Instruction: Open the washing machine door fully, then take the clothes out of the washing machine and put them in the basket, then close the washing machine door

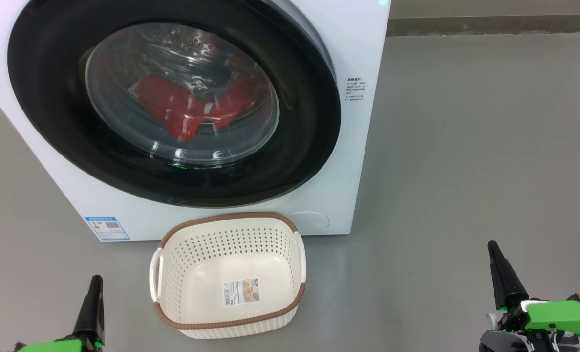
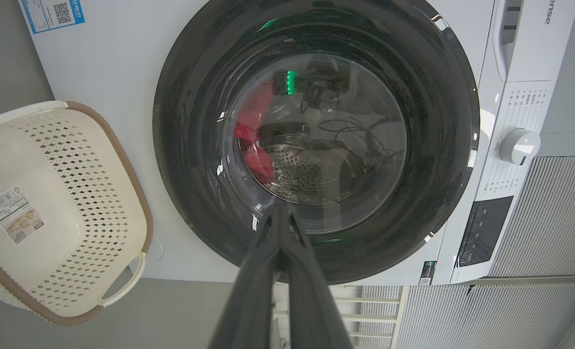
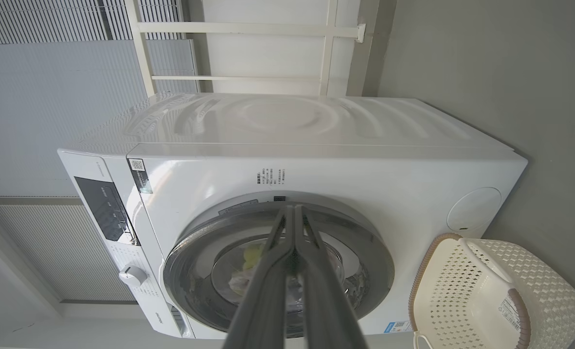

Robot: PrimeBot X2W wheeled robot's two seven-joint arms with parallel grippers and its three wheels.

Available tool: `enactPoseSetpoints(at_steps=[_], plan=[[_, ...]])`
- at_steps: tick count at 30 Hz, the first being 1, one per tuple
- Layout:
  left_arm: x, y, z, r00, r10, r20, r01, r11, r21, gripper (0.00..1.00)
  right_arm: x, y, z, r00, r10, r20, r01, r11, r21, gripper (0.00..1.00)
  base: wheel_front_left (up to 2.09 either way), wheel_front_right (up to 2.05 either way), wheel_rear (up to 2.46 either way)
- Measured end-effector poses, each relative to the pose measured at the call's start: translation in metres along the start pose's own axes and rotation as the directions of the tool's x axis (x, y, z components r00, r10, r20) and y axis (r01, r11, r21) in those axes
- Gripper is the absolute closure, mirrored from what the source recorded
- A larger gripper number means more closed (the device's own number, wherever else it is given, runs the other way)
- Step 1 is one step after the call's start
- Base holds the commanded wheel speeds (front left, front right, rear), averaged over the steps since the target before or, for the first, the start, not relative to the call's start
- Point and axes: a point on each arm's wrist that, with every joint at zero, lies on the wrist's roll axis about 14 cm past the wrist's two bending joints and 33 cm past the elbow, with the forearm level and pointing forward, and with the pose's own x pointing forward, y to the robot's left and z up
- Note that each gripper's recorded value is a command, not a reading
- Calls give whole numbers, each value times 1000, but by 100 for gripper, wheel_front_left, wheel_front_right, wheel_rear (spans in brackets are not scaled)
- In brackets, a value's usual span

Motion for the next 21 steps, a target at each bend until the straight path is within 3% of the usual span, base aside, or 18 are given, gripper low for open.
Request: enactPoseSetpoints(at_steps=[21], plan=[[0,0,0,1000,0,0,0,1000,0,100,0,0,0,1000,0,0,0,1000,0,100,0,0,0]])
